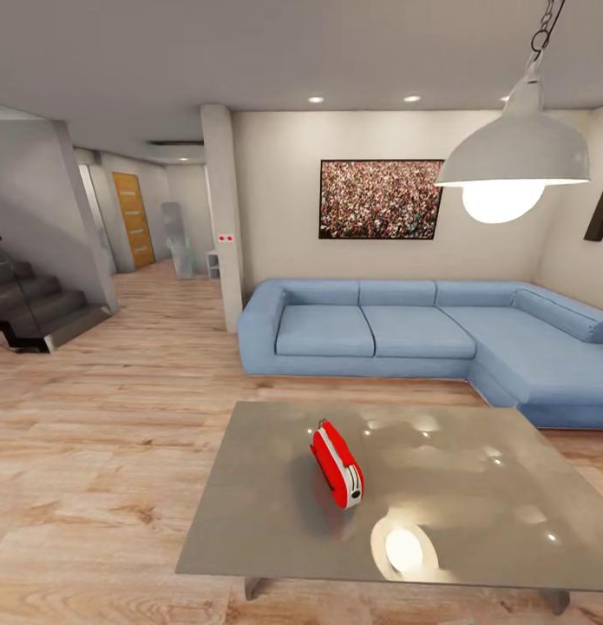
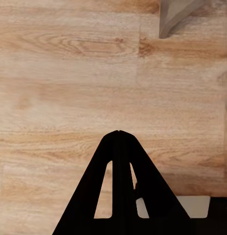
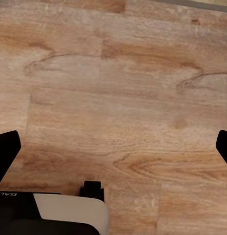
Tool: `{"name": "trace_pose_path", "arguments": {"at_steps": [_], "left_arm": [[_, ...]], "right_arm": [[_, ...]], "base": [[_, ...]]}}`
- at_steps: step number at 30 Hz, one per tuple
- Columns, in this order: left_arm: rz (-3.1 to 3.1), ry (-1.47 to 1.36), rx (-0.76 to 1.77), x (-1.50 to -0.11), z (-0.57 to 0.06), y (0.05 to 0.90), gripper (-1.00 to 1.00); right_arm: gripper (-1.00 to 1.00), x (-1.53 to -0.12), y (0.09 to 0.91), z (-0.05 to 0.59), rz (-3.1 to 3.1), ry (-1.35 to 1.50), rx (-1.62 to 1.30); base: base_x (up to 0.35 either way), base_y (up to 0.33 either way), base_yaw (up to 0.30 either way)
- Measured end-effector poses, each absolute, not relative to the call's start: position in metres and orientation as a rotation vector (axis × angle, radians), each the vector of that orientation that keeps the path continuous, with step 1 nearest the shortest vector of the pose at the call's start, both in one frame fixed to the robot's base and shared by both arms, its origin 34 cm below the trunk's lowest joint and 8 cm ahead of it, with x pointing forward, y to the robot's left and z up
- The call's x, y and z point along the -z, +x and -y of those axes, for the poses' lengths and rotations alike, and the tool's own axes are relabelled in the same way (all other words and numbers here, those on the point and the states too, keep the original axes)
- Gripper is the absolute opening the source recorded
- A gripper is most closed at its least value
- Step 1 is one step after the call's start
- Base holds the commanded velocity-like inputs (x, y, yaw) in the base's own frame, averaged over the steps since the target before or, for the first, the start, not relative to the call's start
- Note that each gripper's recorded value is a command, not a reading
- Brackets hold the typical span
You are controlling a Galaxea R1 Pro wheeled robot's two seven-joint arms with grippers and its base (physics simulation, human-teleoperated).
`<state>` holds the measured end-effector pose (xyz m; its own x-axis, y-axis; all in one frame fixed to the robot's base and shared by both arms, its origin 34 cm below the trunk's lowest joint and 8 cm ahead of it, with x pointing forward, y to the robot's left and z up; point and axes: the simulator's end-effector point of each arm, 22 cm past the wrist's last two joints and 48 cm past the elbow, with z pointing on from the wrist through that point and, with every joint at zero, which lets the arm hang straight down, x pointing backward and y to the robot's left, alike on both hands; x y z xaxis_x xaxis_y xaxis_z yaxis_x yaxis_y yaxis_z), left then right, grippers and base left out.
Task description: Turn on the radio receiver that's on the table in the living room.
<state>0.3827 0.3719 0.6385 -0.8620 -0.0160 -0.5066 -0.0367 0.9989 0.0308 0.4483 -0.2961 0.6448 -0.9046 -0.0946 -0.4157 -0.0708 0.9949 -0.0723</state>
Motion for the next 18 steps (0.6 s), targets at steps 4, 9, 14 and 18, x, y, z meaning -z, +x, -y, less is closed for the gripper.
{"name": "trace_pose_path", "arguments": {"at_steps": [4, 9, 14, 18], "left_arm": [[-2.606, -0.056, -0.082, -0.643, -0.377, 0.382, -1.0], [-2.602, -0.081, -0.147, -0.648, -0.387, 0.38, -1.0], [-2.603, -0.084, -0.153, -0.65, -0.374, 0.379, -1.0], [-2.593, -0.119, -0.257, -0.655, -0.386, 0.376, -1.0]], "right_arm": [[1.0, -0.648, 0.447, 0.296, -2.706, -0.119, 0.077], [1.0, -0.653, 0.445, 0.296, -2.706, -0.119, 0.077], [1.0, -0.657, 0.443, 0.296, -2.706, -0.119, 0.077], [1.0, -0.661, 0.442, 0.296, -2.707, -0.119, 0.077]], "base": [[0.0, 0.0, 0.0], [0.0, 0.0, 0.0], [0.0, 0.0, 0.0], [0.0, 0.0, 0.0]]}}
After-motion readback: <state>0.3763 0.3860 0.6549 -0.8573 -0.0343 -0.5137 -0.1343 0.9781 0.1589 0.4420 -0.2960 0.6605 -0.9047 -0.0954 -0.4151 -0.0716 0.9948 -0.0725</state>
